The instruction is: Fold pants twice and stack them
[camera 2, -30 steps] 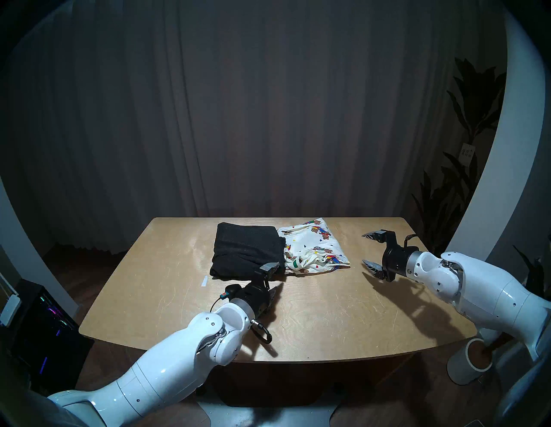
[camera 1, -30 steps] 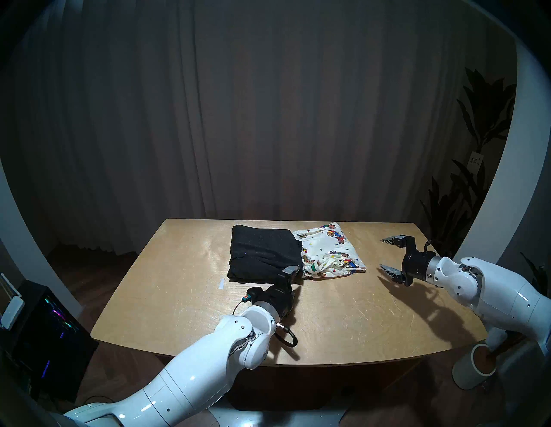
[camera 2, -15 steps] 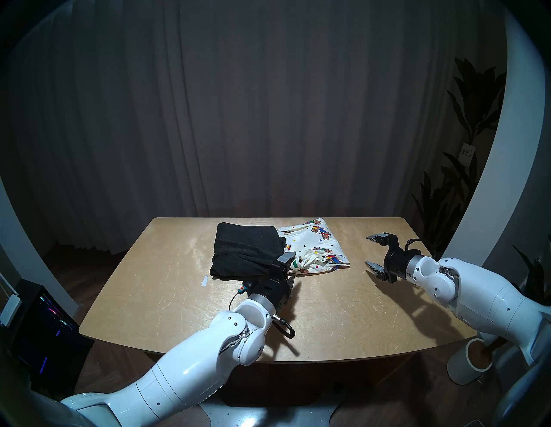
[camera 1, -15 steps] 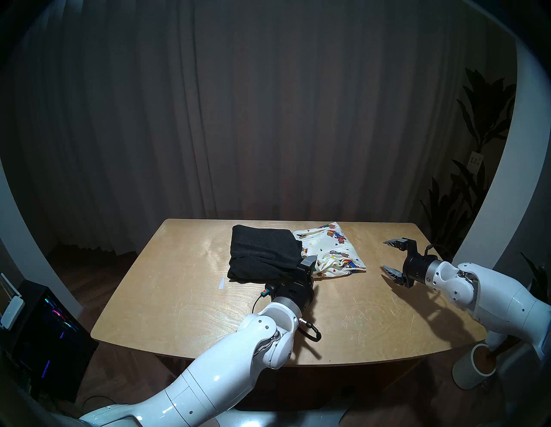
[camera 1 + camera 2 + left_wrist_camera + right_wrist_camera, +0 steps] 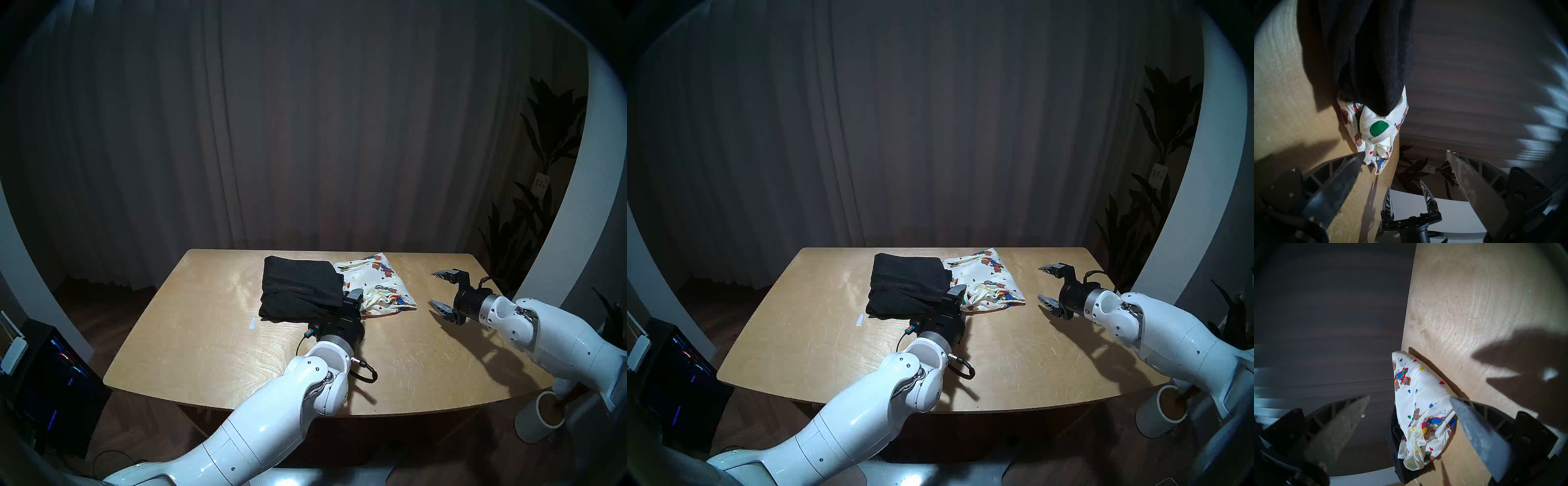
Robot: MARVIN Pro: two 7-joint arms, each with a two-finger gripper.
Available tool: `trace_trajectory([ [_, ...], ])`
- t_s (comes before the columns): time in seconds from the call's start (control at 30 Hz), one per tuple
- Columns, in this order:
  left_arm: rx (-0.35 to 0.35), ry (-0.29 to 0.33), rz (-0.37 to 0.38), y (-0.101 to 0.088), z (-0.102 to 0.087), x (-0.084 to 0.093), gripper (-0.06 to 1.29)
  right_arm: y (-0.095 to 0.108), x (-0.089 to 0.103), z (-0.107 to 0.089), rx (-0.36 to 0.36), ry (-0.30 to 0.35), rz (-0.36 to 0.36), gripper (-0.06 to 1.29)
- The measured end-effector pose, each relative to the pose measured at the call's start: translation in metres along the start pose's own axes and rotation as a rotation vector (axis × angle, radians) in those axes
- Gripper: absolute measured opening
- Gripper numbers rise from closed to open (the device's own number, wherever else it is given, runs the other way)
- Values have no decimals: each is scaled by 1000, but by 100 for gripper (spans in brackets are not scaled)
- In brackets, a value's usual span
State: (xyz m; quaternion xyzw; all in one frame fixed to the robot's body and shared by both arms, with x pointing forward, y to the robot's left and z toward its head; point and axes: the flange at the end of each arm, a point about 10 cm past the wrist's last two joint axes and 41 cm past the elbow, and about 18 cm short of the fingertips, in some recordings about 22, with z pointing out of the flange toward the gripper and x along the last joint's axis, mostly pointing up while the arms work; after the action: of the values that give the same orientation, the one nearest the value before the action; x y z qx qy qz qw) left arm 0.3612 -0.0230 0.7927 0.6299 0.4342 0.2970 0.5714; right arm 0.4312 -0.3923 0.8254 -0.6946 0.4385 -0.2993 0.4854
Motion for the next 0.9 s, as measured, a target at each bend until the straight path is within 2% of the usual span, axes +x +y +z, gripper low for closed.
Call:
trace_trajectory([
  [0.9, -2, 5, -5, 3, 8, -7, 120, -4, -5, 6, 19, -13, 17, 123],
])
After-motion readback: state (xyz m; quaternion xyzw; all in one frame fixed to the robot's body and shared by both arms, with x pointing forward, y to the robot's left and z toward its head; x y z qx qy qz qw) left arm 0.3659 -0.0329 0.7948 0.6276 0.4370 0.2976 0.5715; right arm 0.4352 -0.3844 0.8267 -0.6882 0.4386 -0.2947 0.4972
